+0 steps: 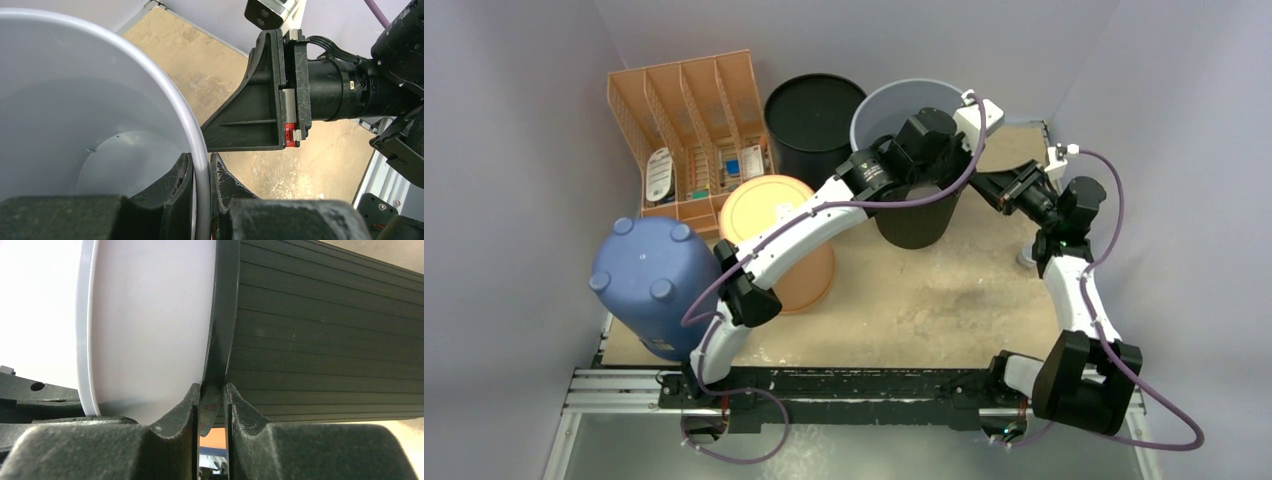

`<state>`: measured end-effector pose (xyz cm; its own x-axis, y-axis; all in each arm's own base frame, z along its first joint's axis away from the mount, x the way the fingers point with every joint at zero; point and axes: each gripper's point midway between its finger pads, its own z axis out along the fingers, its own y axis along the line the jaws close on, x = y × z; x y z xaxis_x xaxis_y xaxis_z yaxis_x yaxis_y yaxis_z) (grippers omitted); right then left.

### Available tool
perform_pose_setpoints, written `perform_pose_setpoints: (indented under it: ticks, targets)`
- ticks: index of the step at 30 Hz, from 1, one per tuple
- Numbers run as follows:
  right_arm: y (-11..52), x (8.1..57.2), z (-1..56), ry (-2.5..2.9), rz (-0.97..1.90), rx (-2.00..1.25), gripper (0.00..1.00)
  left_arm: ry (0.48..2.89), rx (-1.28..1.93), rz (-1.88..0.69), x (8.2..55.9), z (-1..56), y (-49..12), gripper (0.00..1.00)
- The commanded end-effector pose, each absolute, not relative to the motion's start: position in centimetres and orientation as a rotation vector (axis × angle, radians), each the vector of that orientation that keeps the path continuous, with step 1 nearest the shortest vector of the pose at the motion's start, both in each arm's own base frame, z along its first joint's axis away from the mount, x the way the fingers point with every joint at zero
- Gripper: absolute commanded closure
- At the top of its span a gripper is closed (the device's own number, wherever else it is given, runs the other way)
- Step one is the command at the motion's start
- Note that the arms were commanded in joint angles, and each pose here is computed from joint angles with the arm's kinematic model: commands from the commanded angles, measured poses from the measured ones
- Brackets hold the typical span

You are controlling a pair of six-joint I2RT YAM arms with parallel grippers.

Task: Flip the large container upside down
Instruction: Adjust the container in the container.

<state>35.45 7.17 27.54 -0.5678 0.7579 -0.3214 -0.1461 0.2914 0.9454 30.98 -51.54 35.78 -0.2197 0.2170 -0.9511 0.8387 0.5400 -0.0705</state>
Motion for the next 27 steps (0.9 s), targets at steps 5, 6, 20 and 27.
perform_pose_setpoints:
  ticks: [5,6,20,27]
  targets:
    - [3.2,38.1,25.1,1.839,1.004,0.721,1.0,1.048,0.841,-1.303,17.5,59.8,-48.0,1.0]
    - [2.9,38.1,25.2,1.849,0.971,0.718,1.0,1.038,0.835,-1.313,17.1,60.2,-47.6,1.0]
    - [-1.1,38.8,28.4,1.835,0.628,0.669,1.0,0.897,0.748,-1.265,14.7,66.0,-40.4,1.0]
    - [-2.7,38.6,26.1,1.88,0.497,0.678,1.0,0.874,0.672,-1.258,15.0,66.5,-39.0,1.0]
